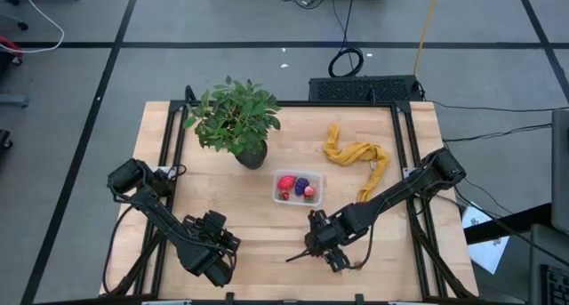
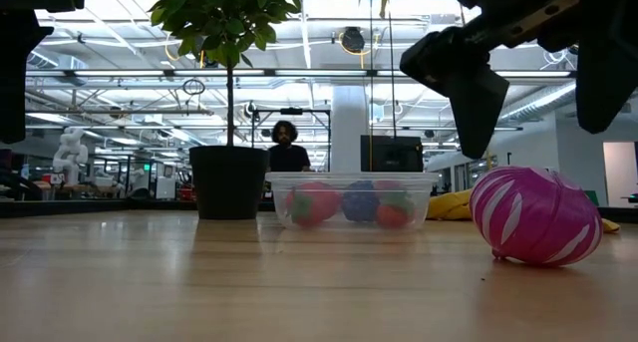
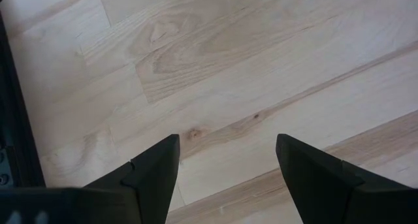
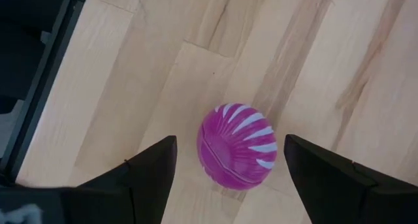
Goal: Pick and placing Produce into tupperware
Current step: Put the onion into the bin
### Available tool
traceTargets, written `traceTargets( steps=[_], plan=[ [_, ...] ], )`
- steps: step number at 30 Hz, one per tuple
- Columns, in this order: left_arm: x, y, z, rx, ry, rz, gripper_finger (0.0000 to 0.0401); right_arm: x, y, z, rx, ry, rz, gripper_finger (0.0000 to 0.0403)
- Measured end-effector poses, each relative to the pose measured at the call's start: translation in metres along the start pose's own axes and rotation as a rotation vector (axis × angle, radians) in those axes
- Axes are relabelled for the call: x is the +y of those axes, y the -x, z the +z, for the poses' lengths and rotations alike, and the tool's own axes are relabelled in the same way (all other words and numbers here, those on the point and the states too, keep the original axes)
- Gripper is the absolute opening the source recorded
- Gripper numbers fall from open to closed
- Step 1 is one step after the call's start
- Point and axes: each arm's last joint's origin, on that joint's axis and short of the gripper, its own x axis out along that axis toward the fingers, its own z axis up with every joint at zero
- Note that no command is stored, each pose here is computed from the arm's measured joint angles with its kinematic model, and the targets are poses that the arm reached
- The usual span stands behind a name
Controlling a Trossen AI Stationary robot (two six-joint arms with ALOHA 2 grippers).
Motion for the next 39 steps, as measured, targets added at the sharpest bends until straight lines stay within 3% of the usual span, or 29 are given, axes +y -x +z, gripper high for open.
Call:
traceTargets(
  steps=[39],
  plan=[
    [0.000, 0.000, 0.000, 0.001, -0.001, -0.002, 0.0257, -0.006, -0.028, -0.004, 0.041, -0.069, 0.015, 0.0288]
  ],
)
